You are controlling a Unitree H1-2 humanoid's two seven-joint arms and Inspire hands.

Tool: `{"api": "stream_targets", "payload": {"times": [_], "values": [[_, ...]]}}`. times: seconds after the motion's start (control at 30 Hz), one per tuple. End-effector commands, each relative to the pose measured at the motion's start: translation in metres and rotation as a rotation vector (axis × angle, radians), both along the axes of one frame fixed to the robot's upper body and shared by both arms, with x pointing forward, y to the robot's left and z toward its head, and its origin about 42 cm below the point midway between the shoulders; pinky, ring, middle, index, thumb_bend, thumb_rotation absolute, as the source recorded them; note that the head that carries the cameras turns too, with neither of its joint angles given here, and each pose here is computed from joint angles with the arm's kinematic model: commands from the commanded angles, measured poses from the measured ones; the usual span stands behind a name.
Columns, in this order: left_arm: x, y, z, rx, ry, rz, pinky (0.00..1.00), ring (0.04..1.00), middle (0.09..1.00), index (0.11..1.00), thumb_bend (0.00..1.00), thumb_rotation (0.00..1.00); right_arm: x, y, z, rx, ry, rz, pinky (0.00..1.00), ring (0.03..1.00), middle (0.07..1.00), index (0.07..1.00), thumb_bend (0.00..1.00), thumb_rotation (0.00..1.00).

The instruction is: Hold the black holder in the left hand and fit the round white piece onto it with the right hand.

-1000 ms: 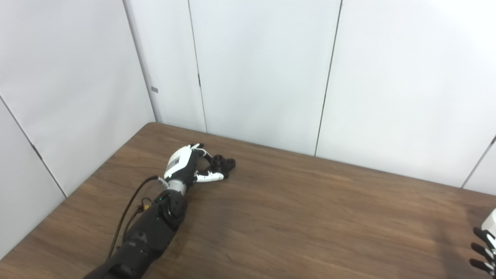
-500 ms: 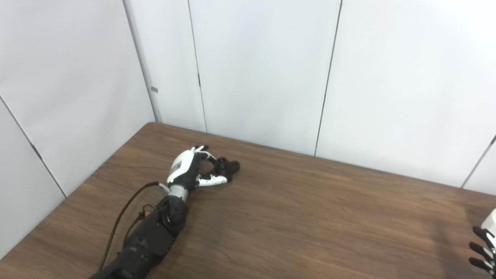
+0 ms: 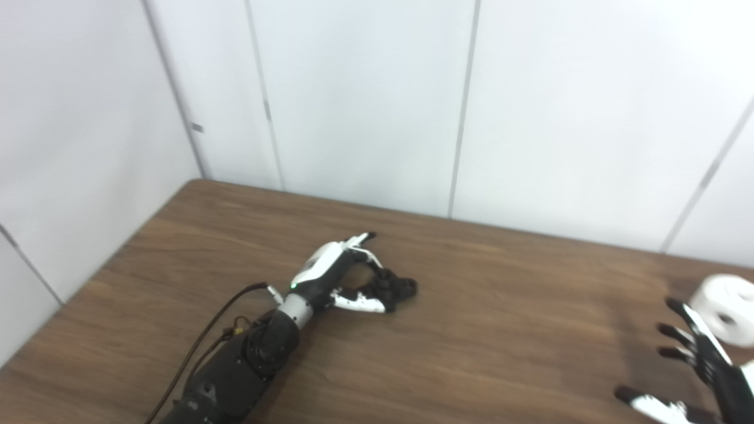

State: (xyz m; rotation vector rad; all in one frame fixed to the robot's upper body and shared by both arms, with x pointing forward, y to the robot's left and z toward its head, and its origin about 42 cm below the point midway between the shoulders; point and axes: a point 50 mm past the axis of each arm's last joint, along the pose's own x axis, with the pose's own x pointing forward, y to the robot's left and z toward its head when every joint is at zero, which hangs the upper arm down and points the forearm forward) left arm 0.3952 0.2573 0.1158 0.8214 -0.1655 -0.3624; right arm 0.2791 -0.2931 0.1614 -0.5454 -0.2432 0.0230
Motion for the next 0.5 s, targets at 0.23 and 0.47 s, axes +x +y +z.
{"api": "stream_targets", "payload": {"times": [0.23, 0.47], "values": [[-0.028, -0.082, -0.022, 0.021, 0.114, -0.284, 1.0, 1.0, 0.988, 0.482, 0.52, 0.06, 0.008, 0.014, 0.031, -0.042, -0.124, 0.011, 0.67, 0.792, 0.938, 0.897, 0.8, 0.31], [-0.033, -0.108, -0.028, 0.023, 0.123, -0.35, 1.0, 1.0, 0.988, 0.481, 0.52, 0.06, 0.011, 0.025, 0.038, -0.041, -0.136, 0.014, 0.67, 0.812, 0.941, 0.888, 0.8, 0.34]]}}
